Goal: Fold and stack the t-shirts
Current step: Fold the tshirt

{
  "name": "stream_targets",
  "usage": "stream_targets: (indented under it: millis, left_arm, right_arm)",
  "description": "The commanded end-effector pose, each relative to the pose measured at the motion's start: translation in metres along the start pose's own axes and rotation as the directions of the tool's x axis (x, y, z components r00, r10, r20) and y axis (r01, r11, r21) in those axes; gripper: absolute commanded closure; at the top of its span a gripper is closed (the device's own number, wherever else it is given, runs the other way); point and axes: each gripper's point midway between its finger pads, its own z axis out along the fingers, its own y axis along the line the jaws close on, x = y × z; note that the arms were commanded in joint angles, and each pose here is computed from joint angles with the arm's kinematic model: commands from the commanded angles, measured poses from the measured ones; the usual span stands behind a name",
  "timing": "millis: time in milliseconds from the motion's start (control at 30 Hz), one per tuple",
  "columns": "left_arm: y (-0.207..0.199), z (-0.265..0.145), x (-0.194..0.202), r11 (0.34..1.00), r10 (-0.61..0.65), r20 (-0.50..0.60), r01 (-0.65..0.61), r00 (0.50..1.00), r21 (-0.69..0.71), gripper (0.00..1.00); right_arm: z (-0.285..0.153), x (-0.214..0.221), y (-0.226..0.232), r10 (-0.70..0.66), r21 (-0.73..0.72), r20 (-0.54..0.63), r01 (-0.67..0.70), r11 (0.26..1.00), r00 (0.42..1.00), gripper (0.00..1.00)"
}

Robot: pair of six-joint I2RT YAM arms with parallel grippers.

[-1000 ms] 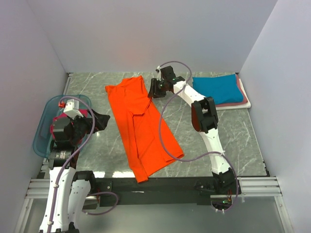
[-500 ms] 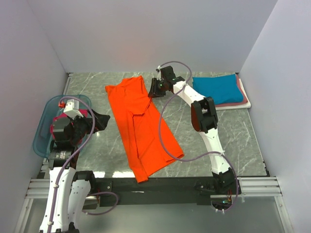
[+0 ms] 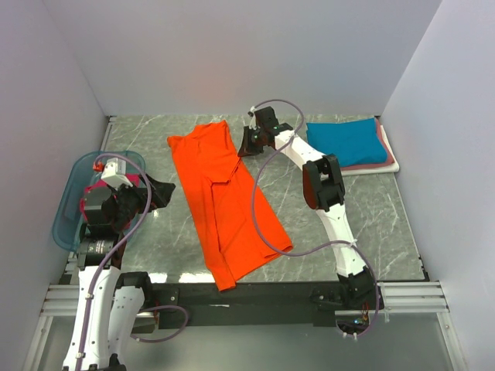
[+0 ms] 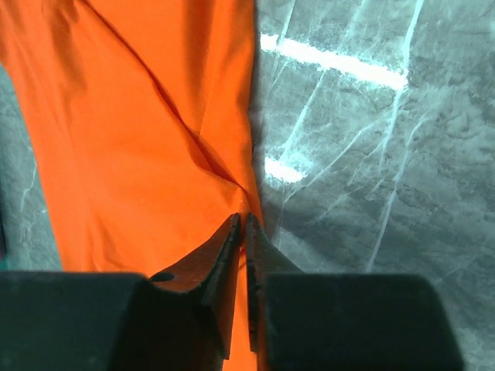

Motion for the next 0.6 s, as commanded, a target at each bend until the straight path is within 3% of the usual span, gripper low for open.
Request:
stream_targets:
  millis: [0,33,133,567]
  left_arm:
    - [-0.004,0.002,-0.005,0.999,0.020,0.022,-0.020,1.000,0.025,0.03]
    - [-0.003,0.002,-0.006,1.000,0.019,0.024,-0.020,1.000,0.021,0.03]
    - [-0.005,0.001,-0.006,0.999,0.022,0.025,-0.023,0.999,0.026,0.03]
    - [-0.006,0.000,-0.006,0.999,0.027,0.030,-0.028,0.999,0.032,0.03]
  right_arm:
    - [-0.011,-0.027,0.012,-0.044,-0.021,0.079,0.046,0.999,0.996,0.87]
    - [-0.012,-0.029,0.012,-0.051,-0.018,0.093,0.053,0.998,0.994,0.94]
    - [-0.024,-0.040,0.019,-0.079,-0.014,0.133,0.082,0.997,0.988,0.99]
    - [-0.046,-0.038,0.048,-0.145,-0.025,0.160,0.151,0.988,0.976,1.00]
